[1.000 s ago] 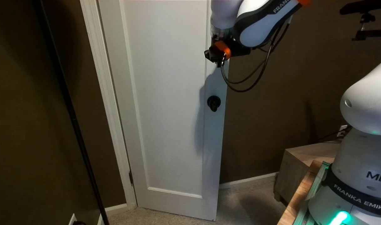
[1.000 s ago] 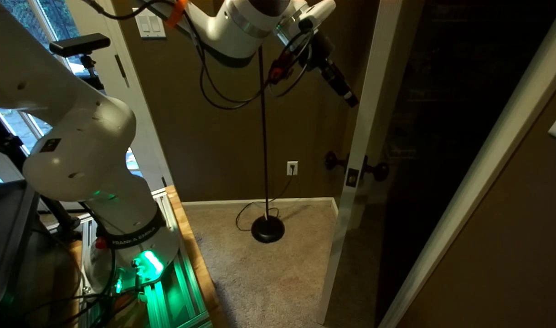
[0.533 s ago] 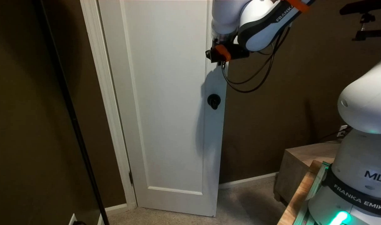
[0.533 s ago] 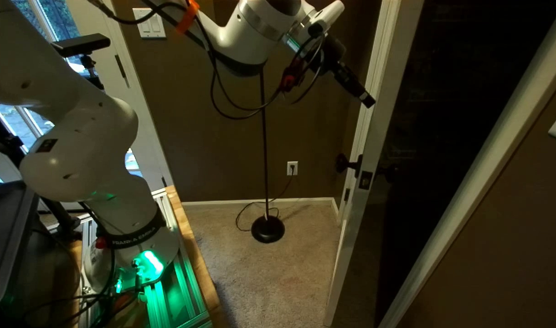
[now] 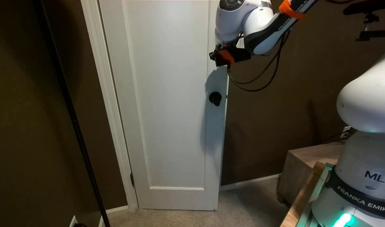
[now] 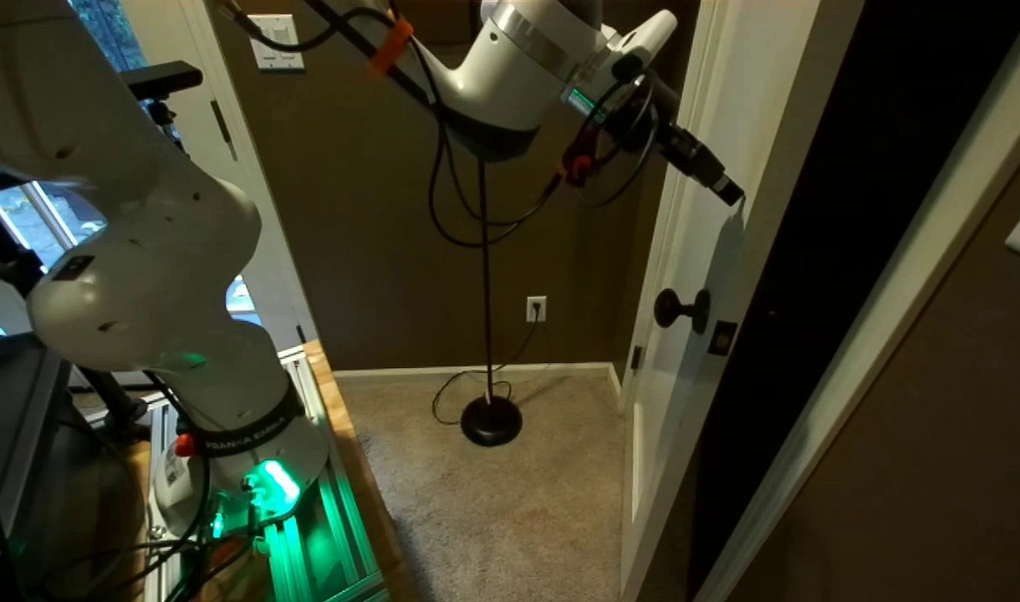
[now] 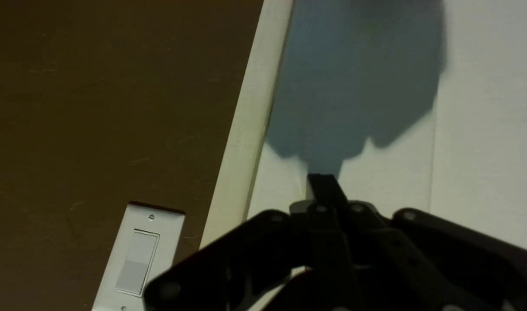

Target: Close the door

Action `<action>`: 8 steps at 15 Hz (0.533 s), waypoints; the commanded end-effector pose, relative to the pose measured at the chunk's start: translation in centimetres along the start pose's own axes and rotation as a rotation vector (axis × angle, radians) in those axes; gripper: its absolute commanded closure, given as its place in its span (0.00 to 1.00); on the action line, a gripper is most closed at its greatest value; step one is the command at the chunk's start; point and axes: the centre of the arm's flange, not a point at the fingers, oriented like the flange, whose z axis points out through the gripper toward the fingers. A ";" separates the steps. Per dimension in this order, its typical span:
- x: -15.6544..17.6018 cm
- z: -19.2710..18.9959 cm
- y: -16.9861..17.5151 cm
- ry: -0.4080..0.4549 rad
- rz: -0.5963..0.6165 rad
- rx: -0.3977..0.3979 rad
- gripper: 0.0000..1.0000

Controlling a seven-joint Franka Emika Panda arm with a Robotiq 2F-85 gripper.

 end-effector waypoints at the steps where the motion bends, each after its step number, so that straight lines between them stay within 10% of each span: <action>1: 0.1 0.3 -0.1 -0.002 -0.001 0.001 0.99; 8: 0.0 3.1 -0.9 0.051 -0.031 0.002 1.00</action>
